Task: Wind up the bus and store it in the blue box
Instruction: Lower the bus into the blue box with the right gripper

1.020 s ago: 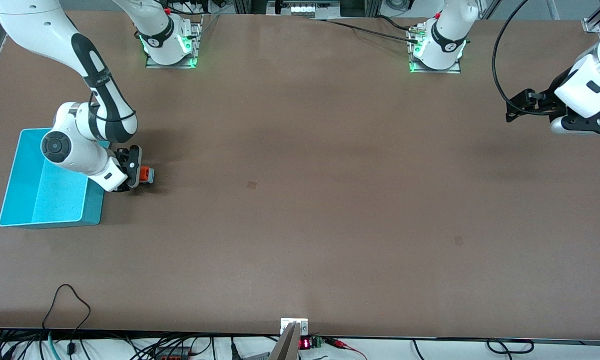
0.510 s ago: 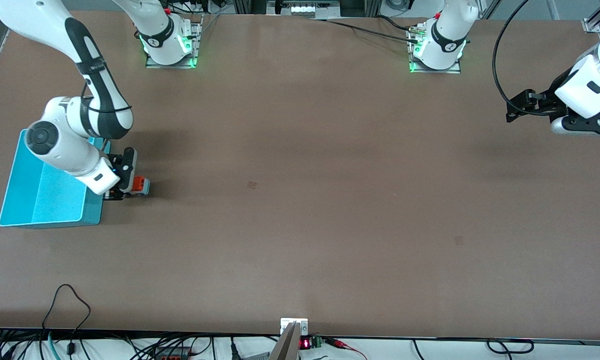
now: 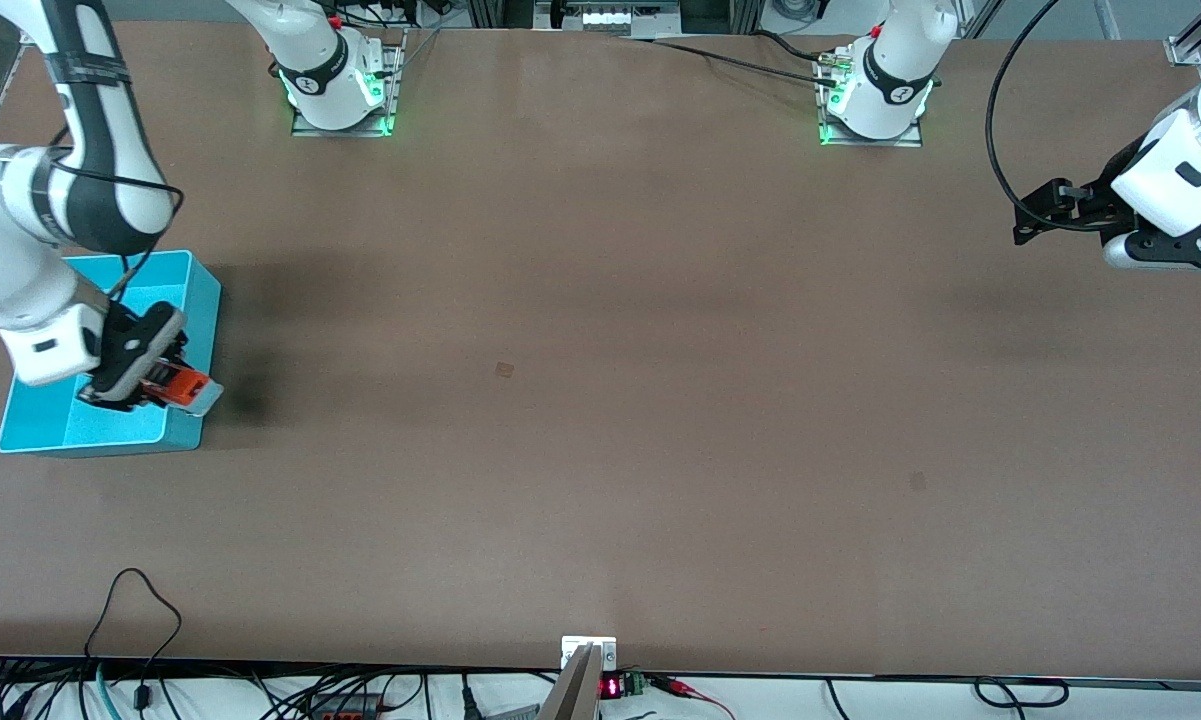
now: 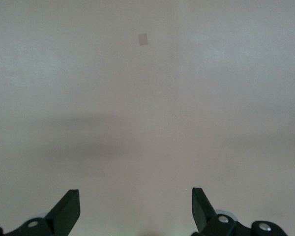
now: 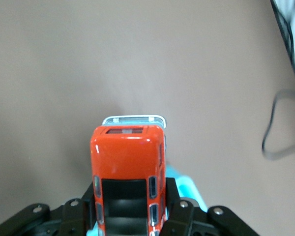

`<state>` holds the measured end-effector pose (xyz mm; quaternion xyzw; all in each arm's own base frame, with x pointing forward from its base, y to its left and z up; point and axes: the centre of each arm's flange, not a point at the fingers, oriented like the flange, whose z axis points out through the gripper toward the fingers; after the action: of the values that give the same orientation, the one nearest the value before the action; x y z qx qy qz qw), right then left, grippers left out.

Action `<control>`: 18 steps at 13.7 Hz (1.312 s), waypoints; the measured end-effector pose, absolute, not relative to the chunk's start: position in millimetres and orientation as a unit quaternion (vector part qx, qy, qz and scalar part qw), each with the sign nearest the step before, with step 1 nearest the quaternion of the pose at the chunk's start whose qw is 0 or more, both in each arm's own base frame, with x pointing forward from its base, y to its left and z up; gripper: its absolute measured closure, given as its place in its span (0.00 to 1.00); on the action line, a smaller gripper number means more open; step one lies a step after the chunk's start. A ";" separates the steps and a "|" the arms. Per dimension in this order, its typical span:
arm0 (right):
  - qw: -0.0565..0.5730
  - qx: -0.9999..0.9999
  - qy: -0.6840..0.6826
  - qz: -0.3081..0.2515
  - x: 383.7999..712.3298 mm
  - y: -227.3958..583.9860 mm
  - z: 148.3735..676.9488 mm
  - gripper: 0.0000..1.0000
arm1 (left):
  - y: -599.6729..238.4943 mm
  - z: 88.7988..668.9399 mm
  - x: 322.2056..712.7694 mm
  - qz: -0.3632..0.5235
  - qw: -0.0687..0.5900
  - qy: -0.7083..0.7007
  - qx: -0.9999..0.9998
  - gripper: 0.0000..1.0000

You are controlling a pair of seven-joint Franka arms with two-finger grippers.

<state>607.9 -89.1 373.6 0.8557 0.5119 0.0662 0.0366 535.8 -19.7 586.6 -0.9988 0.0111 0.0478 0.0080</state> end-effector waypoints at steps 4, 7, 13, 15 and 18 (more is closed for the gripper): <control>0.020 0.940 0.338 0.045 581.1 -199.1 348.4 0.45 | -19.0 586.6 535.9 0.048 0.008 0.010 -0.999 0.00; -0.027 0.978 0.202 0.043 553.6 -266.0 308.4 0.45 | -18.8 586.6 535.9 0.048 0.008 0.010 -0.999 0.00; -0.069 0.997 0.005 0.015 546.8 -276.2 240.9 0.45 | -18.0 586.3 536.1 0.048 0.008 0.010 -0.999 0.00; -0.072 0.997 -0.013 0.006 546.7 -273.1 226.6 0.45 | -18.0 586.4 536.1 0.048 0.008 0.010 -0.999 0.00; -0.061 0.998 -0.010 -0.001 546.3 -273.1 206.2 0.45 | -18.0 586.4 536.1 0.048 0.008 0.010 -0.999 0.00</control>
<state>546.3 -273.1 206.2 0.9981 -0.0105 -0.0013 -0.0614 536.1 -18.0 586.4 -0.9988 0.0097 0.0480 0.0078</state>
